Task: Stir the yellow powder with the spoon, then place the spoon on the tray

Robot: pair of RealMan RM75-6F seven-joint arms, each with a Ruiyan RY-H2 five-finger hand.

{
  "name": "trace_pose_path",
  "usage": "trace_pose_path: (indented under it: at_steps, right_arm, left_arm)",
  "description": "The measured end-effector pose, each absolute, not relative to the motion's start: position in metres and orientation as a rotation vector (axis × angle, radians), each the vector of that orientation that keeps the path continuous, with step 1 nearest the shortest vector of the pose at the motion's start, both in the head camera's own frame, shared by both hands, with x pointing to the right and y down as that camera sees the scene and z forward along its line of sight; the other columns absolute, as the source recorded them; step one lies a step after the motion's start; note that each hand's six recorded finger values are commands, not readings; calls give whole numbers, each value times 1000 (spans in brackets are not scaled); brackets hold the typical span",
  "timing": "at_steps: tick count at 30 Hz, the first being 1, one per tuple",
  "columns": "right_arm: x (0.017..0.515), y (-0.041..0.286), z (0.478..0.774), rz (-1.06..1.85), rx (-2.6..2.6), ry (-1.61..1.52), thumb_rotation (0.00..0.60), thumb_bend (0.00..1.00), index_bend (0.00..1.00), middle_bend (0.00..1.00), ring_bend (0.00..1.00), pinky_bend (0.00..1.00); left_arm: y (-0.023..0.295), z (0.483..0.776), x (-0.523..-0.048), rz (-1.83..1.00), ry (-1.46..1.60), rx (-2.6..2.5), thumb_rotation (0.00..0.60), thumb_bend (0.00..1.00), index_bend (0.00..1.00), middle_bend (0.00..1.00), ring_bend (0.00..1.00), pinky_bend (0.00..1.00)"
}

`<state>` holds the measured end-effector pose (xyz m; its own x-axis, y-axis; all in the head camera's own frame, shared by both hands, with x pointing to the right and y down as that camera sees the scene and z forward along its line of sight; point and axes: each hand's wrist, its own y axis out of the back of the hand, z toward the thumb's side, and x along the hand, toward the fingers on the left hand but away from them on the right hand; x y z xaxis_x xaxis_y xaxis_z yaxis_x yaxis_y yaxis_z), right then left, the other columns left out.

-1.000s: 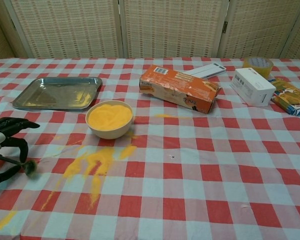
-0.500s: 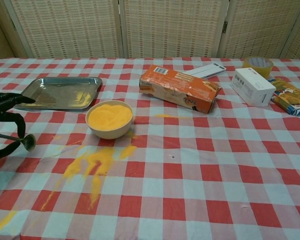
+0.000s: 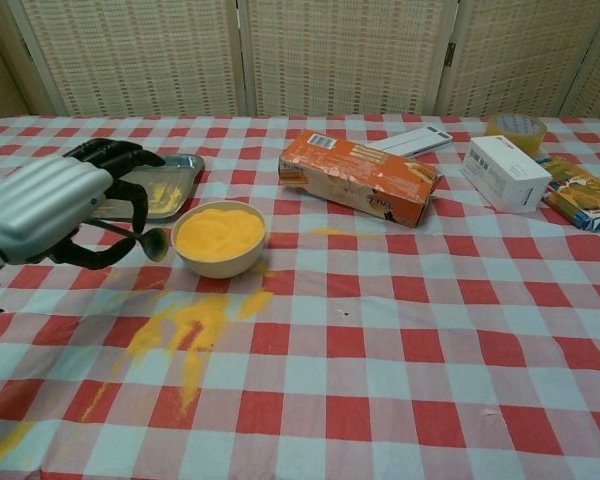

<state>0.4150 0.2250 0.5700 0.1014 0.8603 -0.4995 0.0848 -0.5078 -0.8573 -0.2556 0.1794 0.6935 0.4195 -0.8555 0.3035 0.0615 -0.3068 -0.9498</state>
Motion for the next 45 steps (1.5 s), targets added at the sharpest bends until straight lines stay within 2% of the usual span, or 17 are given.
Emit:
trace_pose_path:
  at_steps: [6,16,25,45]
  right_arm:
    - [419,223,571,1482,-1716,-941,600,93,0,0,0,0]
    - [423,220,569,1484,-1713,-961,600,93,0,0,0,0]
    - [425,218,569,1489,-1710,-967,600,94,0,0,0,0]
    - [421,220,570,1484,-1713,-954,600,94,0,0,0,0]
  left_arm:
    - [160,700,-223,-1072,697,-1586,600,459,663,107,0,37]
    - [143,724,-209,-1128,622,-1460,600,459,657,116,0,37]
    - [146,743,-201,-1161,585,-1458,600,460,530,108,0,37]
    - [144,722,-203,-1116,625,-1463,600,460,499,110,0,38]
